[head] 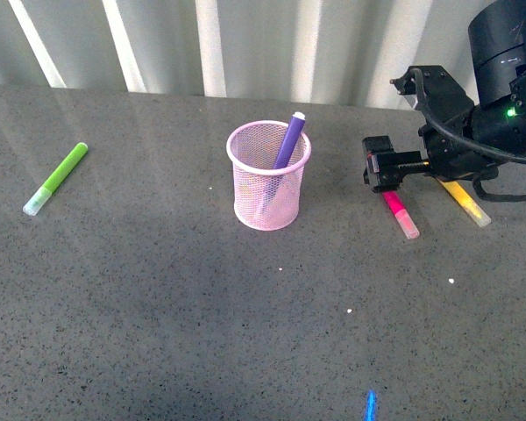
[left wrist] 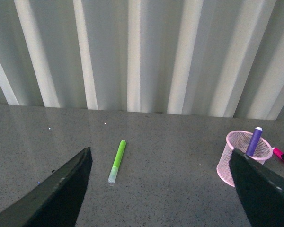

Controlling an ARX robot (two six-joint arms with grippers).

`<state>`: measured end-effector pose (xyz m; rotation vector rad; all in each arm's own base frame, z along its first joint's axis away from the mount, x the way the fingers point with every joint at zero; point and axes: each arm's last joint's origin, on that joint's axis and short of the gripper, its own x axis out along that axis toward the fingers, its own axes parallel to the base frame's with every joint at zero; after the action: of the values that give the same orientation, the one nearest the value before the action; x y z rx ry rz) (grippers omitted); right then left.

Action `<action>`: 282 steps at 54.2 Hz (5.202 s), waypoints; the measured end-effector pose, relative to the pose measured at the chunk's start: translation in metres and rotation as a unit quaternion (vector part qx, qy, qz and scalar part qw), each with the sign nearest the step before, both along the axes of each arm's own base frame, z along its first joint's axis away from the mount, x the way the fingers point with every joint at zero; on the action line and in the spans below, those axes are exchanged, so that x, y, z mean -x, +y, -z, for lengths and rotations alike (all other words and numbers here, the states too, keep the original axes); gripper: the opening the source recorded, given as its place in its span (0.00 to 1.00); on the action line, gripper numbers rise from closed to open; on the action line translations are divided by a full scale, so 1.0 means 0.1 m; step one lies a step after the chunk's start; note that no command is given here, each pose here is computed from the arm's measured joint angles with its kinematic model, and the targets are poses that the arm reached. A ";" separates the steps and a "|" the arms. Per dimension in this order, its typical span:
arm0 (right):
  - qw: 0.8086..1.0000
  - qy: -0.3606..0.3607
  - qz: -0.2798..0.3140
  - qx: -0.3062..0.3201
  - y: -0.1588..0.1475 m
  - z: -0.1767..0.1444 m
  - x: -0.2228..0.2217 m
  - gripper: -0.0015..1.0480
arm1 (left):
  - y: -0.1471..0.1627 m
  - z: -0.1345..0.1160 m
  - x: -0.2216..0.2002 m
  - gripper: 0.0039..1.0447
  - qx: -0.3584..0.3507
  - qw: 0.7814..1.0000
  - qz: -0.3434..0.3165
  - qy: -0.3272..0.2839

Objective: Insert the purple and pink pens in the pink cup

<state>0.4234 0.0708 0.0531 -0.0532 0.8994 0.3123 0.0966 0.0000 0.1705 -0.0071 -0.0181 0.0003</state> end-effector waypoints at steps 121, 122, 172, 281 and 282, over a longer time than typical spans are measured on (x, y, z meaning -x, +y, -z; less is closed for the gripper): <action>0.872 -0.440 -0.157 -0.146 1.12 -0.58 0.14 0.11 | 0.00 0.00 0.00 0.94 -0.001 1.000 0.000 0.000; 0.872 -0.439 -0.158 -0.148 1.14 -0.58 0.13 0.11 | 0.00 0.00 0.00 0.94 -0.001 1.000 0.000 0.000; 0.879 -0.401 -0.180 -0.183 1.27 -0.33 0.32 0.11 | 0.00 0.00 0.00 0.94 -0.001 1.000 0.000 0.000; 0.881 -0.441 0.168 -0.020 -0.77 -1.19 3.12 0.03 | 0.00 0.00 0.00 0.94 -0.001 1.000 0.000 -0.001; 0.881 -0.441 0.167 -0.021 -0.76 -1.19 3.13 0.03 | 0.00 0.00 0.00 0.94 -0.001 1.000 0.000 -0.001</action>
<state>0.1107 -0.0052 0.1720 0.0034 -0.0186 -0.0366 0.0965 0.0000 0.1706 -0.0048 -0.0193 0.0003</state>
